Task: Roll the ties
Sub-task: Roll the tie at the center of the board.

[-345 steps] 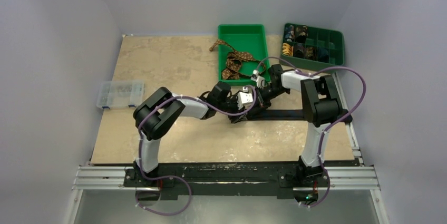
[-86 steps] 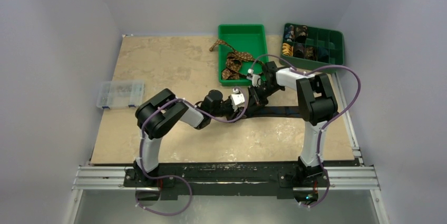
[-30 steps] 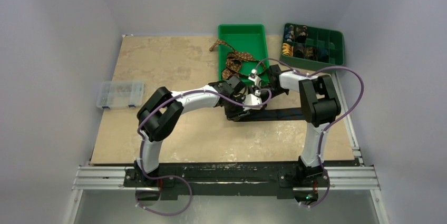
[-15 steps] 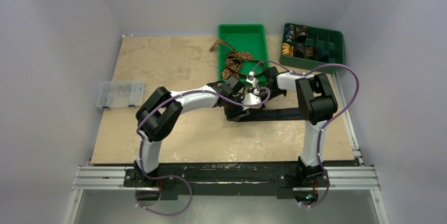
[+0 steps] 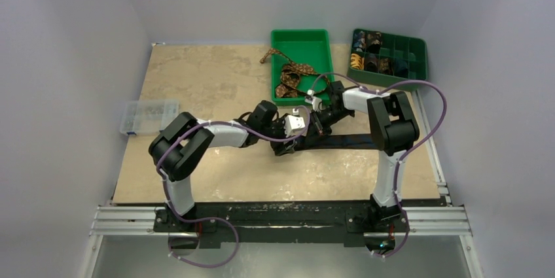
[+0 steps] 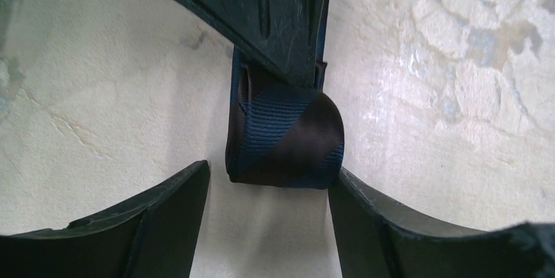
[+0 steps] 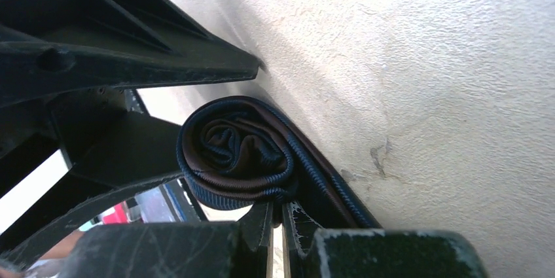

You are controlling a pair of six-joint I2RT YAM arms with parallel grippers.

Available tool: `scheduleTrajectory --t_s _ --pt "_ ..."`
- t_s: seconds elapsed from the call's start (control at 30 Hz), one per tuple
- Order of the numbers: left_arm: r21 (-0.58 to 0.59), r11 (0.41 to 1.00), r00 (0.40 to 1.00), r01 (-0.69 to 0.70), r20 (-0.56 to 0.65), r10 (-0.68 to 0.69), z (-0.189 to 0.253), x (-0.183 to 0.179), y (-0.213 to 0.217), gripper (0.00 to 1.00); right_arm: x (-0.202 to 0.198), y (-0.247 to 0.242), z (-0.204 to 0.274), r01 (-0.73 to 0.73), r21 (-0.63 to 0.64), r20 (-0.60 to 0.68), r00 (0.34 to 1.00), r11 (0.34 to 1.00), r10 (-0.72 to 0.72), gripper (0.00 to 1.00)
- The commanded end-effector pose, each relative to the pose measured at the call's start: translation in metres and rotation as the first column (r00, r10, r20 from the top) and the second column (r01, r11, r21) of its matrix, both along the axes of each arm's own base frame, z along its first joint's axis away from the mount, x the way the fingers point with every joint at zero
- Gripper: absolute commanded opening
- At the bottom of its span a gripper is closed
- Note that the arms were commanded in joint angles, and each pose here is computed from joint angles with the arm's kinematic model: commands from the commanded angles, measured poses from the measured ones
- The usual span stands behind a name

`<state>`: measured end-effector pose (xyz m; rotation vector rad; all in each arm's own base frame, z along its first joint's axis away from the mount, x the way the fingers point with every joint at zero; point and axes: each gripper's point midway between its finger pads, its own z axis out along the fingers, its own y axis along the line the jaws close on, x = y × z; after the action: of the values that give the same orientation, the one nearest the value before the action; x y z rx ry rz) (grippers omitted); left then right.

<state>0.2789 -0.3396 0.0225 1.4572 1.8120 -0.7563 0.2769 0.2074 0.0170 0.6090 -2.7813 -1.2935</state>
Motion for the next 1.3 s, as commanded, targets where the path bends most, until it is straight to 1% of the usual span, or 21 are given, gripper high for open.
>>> scheduleTrajectory --t_s 0.0,0.07,0.13,0.17,0.23,0.3,0.47,0.6,0.63,0.67,0.7,0.73,0.83,0.93,1.03,1.1,1.2,1.27 --pt "-0.190 0.981 0.995 0.025 0.096 -0.007 0.035 0.016 -0.028 0.66 0.009 -0.043 -0.047 0.075 -0.312 -0.011 0.997 0.947 -0.083 0.00" --pt "-0.217 0.976 0.995 0.027 0.100 -0.005 0.036 0.016 -0.031 0.69 0.009 -0.046 -0.049 0.073 -0.338 -0.005 0.997 0.938 -0.079 0.00" --pt "-0.248 0.968 0.994 0.042 0.112 -0.015 0.039 0.013 -0.034 0.81 0.010 -0.048 -0.051 0.070 -0.359 -0.001 0.997 0.931 -0.076 0.00" --pt "-0.260 0.964 0.991 0.055 0.130 -0.021 0.041 0.011 -0.035 0.83 0.009 -0.048 -0.052 0.068 -0.365 -0.006 0.997 0.929 -0.075 0.00" --pt "-0.260 0.962 0.987 0.078 0.158 -0.037 0.038 0.006 -0.036 0.84 0.008 -0.048 -0.054 0.061 -0.370 -0.020 0.997 0.927 -0.074 0.00" --pt "-0.232 0.970 0.984 0.076 0.173 -0.036 0.031 0.007 -0.039 0.83 0.007 -0.046 -0.054 0.050 -0.370 -0.029 0.997 0.928 -0.065 0.00" --pt "-0.174 0.982 0.982 0.077 0.184 -0.045 0.019 0.007 -0.042 0.66 -0.002 -0.036 -0.051 0.006 -0.333 -0.054 0.998 0.943 -0.025 0.00" --pt "-0.133 0.987 0.980 0.091 0.185 -0.066 0.013 0.001 -0.040 0.52 -0.016 -0.014 -0.046 -0.020 -0.243 -0.083 0.997 0.970 0.000 0.00" --pt "-0.120 0.989 0.981 0.088 0.181 -0.065 0.012 0.000 -0.038 0.46 -0.019 -0.009 -0.045 -0.027 -0.221 -0.089 0.996 0.975 0.008 0.00" --pt "-0.094 0.992 0.984 0.085 0.166 -0.069 0.008 -0.002 -0.034 0.36 -0.021 -0.004 -0.043 -0.031 -0.202 -0.092 0.996 0.979 0.013 0.00" --pt "-0.070 0.994 0.985 0.086 0.154 -0.074 0.005 -0.004 -0.030 0.28 -0.019 0.001 -0.041 -0.029 -0.180 -0.088 0.996 0.983 0.013 0.00" --pt "-0.041 0.996 0.988 0.080 0.138 -0.074 0.003 -0.005 -0.025 0.23 -0.019 0.008 -0.037 -0.027 -0.142 -0.090 0.996 0.990 0.014 0.00" --pt "0.030 0.997 0.993 0.075 0.088 -0.077 -0.003 -0.012 -0.013 0.18 -0.013 0.015 -0.026 -0.018 -0.093 -0.064 0.998 0.995 0.012 0.00" --pt "0.103 0.992 0.997 0.066 0.028 -0.069 -0.008 -0.017 -0.003 0.12 -0.007 0.018 -0.008 -0.010 -0.044 -0.038 0.999 0.999 0.009 0.10" --pt "0.186 0.981 0.999 0.048 -0.023 -0.045 -0.017 -0.021 0.010 0.09 0.003 0.014 0.016 0.015 0.011 0.008 1.000 1.000 -0.015 0.26" --pt "0.230 0.972 0.999 0.040 -0.046 -0.030 -0.021 -0.023 0.017 0.08 0.006 0.011 0.033 0.015 0.055 0.032 0.999 0.998 -0.017 0.32" --pt "0.270 0.962 0.998 0.029 -0.067 -0.011 -0.023 -0.022 0.022 0.08 -0.001 0.010 0.047 0.000 0.103 0.043 0.999 0.995 -0.004 0.41" --pt "0.293 0.956 0.996 0.023 -0.087 0.003 -0.025 -0.022 0.023 0.09 -0.006 0.012 0.055 0.000 0.141 0.041 0.999 0.990 -0.006 0.49"
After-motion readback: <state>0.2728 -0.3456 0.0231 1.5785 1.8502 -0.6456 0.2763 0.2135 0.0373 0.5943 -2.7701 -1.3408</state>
